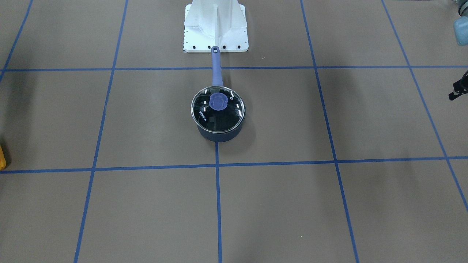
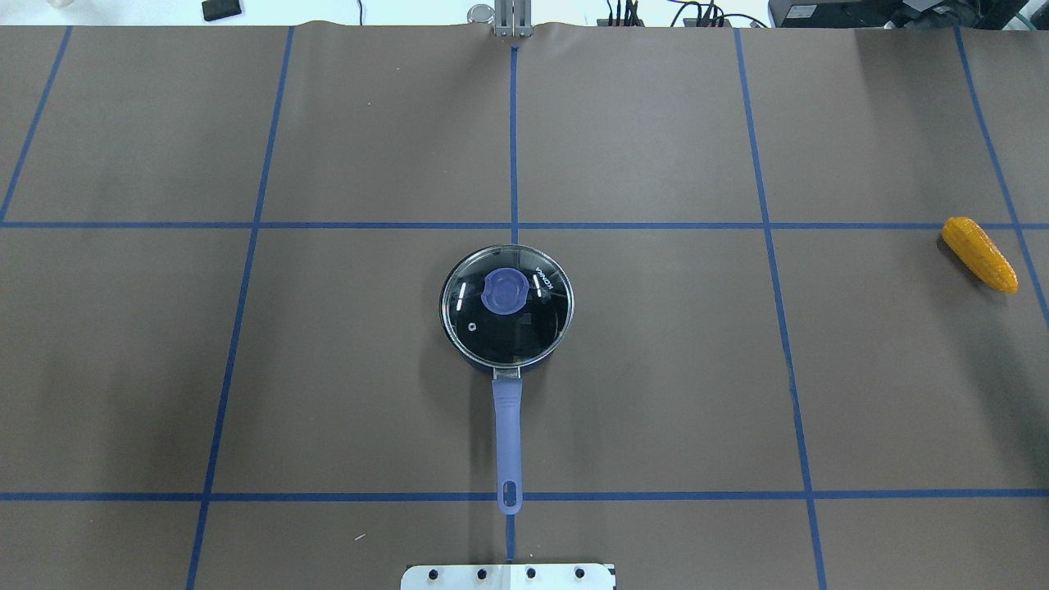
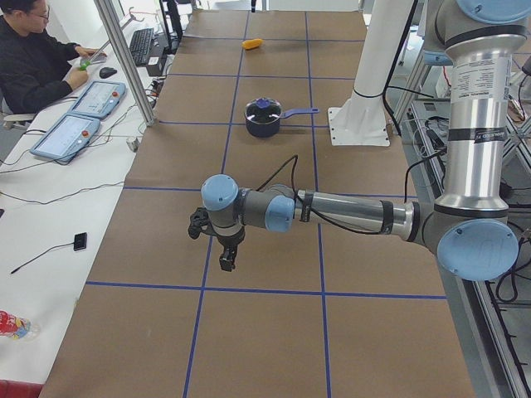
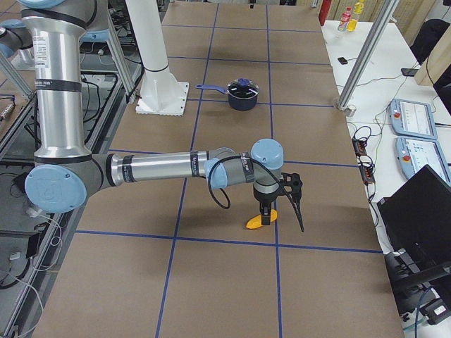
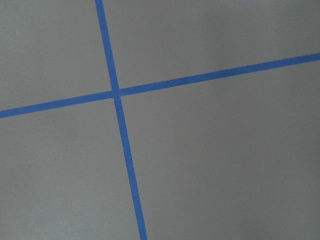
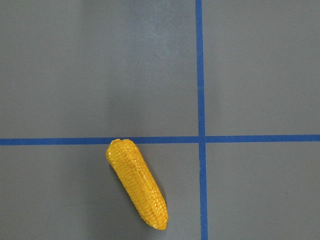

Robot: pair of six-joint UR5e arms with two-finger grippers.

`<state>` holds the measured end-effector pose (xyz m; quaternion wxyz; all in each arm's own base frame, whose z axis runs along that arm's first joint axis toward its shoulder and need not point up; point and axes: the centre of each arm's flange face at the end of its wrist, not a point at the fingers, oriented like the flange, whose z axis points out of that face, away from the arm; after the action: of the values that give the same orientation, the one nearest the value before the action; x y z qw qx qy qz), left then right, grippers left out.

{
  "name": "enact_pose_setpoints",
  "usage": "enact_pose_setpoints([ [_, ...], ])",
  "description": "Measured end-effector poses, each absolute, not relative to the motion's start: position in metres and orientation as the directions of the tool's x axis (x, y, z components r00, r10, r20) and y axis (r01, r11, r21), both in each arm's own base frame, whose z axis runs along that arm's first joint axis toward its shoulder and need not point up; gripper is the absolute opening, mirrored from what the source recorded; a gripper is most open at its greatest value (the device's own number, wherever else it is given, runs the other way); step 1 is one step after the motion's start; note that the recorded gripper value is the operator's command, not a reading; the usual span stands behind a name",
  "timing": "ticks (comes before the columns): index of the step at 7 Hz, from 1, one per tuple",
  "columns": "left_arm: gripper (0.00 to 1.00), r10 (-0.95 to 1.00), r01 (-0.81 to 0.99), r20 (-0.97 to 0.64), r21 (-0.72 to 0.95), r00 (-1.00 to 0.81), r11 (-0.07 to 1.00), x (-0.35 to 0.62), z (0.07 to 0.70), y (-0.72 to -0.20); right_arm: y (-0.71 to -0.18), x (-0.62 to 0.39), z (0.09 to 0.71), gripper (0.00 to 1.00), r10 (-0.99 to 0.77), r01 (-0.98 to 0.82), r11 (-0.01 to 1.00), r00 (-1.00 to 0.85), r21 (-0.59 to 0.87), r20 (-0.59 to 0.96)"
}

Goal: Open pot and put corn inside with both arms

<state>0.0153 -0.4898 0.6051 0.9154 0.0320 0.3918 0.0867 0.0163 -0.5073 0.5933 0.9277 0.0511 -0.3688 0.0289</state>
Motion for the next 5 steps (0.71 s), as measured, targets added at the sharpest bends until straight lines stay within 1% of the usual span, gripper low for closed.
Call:
enact_pose_setpoints([
  [3, 1.00, 0.184, -0.130, -0.711, 0.131, 0.678, 0.983, 0.014, 0.603, -0.491, -0.506, 0.016, 0.596, 1.00, 0.013, -0.087, 0.993, 0.727, 0.074, 0.686],
  [5, 1.00, 0.188, -0.116, -0.712, 0.148, 0.677, 0.982, 0.016, 0.586, -0.505, -0.522, 0.011, 0.587, 1.00, -0.009, -0.078, 0.992, 0.730, 0.096, 0.683],
])
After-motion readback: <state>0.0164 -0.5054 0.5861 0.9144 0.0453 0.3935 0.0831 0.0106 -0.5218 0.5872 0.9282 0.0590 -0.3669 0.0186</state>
